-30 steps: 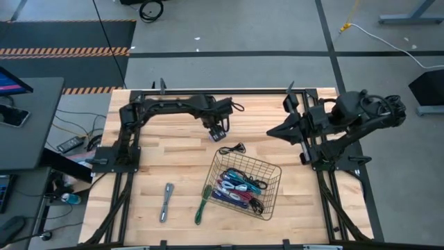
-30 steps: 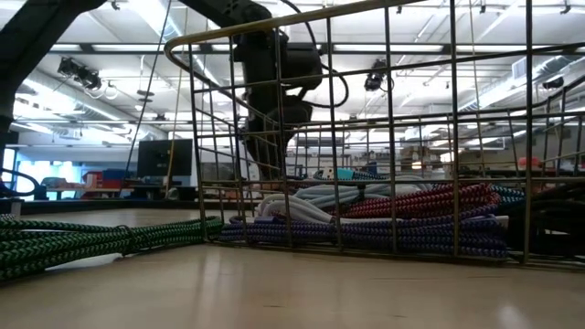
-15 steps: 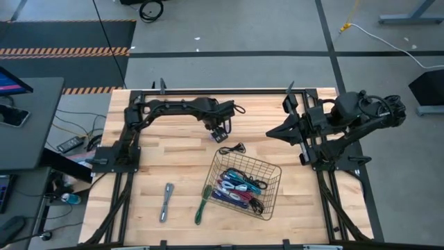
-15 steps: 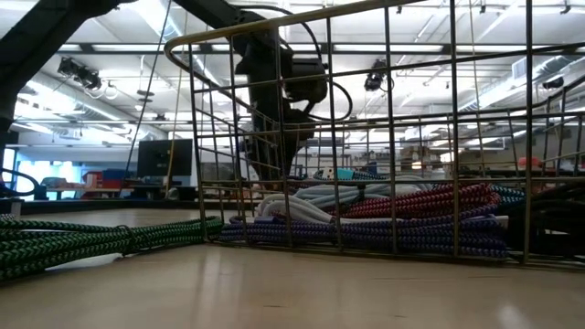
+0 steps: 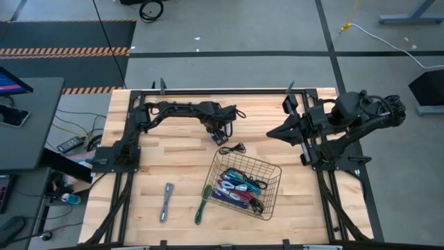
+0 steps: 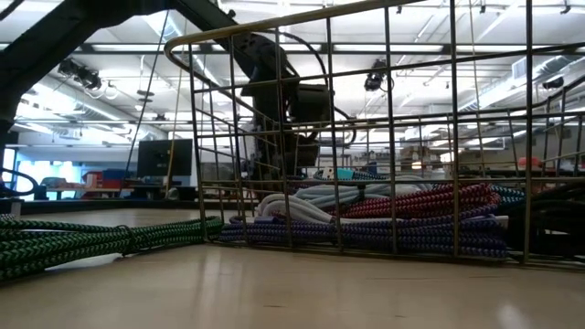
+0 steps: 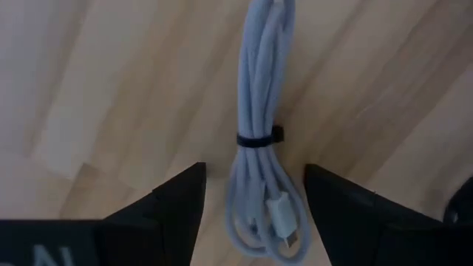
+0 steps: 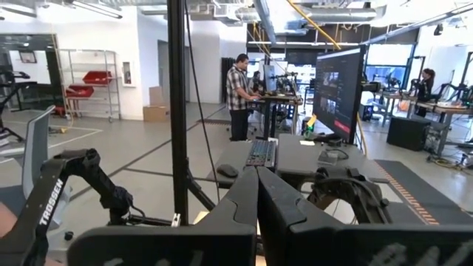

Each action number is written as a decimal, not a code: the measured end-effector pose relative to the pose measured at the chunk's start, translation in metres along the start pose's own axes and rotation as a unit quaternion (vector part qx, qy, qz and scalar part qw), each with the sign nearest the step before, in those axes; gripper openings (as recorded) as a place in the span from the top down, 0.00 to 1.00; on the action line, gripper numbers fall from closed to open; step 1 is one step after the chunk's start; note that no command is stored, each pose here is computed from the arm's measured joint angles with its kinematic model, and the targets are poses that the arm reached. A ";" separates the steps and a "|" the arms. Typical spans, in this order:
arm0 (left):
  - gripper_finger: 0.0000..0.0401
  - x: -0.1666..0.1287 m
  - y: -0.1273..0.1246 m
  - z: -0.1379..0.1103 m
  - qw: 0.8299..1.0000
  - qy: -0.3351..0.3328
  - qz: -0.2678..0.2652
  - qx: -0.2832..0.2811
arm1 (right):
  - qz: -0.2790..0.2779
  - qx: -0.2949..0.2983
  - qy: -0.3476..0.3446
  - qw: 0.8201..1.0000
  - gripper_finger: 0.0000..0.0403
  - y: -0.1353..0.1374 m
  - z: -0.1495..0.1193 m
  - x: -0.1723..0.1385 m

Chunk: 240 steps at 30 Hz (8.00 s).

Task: Pick and place USB-C Cables
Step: Put the purple charger cable into the wire basket, then put the black charger cable into the wire basket

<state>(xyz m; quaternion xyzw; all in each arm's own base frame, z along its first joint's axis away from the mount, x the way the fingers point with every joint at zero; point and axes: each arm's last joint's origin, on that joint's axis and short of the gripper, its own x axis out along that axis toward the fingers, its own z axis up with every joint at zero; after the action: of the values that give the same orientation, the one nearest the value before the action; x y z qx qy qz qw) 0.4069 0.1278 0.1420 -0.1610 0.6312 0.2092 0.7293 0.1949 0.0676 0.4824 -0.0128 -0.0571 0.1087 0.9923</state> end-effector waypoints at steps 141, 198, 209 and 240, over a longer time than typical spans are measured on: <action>0.69 -0.119 -0.143 -0.058 0.884 -0.245 -0.111 0.382 | -0.118 0.040 0.037 0.992 0.99 -0.003 -0.014 0.015; 0.70 -0.276 -0.072 -0.115 0.979 -0.170 0.114 0.013 | -0.321 0.281 0.409 0.806 0.63 -0.086 -0.269 0.002; 0.70 -0.276 -0.071 -0.115 0.979 -0.169 0.116 0.021 | -0.282 0.306 0.404 0.814 0.63 -0.100 -0.305 0.031; 0.70 -0.276 -0.071 -0.115 0.979 -0.169 0.116 0.021 | -0.250 0.283 0.398 0.836 0.64 -0.114 -0.303 0.056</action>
<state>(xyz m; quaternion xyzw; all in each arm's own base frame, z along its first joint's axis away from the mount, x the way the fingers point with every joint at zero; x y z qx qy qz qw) 0.3132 -0.0188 0.3956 -0.0335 0.5176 0.3035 0.7993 0.3090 -0.0355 0.1925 0.2410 0.3750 -0.1463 0.8831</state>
